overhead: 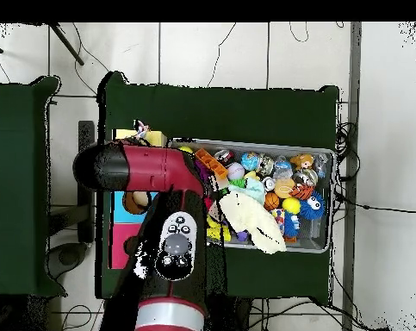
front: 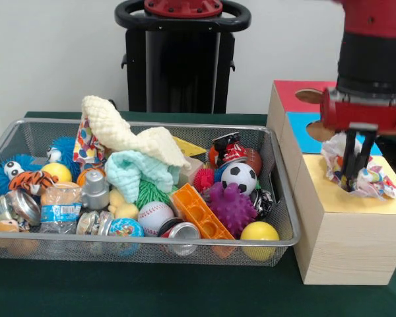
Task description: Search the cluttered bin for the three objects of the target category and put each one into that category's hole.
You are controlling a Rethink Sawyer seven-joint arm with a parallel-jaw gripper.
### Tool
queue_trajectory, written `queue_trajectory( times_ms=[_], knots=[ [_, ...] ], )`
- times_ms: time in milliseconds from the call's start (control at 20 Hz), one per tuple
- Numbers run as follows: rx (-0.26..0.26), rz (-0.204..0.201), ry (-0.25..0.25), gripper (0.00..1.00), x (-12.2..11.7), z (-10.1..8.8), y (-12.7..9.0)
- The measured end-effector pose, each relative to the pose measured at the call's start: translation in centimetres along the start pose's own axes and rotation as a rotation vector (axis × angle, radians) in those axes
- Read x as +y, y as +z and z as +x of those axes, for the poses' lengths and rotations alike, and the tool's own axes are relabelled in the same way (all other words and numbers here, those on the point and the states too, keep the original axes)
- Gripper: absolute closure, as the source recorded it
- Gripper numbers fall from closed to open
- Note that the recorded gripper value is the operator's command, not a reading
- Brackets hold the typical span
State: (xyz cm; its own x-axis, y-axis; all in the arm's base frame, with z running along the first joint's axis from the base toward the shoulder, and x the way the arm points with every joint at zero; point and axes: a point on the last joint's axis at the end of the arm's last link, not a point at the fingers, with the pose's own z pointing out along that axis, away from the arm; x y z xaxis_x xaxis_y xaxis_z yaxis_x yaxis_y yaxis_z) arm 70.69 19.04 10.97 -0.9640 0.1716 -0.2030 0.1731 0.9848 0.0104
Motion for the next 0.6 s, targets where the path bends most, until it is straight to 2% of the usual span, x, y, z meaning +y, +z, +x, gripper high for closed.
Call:
queue_trajectory(
  times_ms=[100, 300, 400, 600],
  knots=[
    [-0.016, -0.005, 0.009, 1.0, -0.4, -0.7, -1.5],
    [-0.087, -0.02, 0.038, 1.0, -1.8, -3.6, -5.9],
    [-0.109, -0.025, 0.047, 1.0, -2.2, -4.4, -7.3],
    [-0.131, -0.029, 0.054, 1.0, -2.6, -5.1, -8.7]
  ],
)
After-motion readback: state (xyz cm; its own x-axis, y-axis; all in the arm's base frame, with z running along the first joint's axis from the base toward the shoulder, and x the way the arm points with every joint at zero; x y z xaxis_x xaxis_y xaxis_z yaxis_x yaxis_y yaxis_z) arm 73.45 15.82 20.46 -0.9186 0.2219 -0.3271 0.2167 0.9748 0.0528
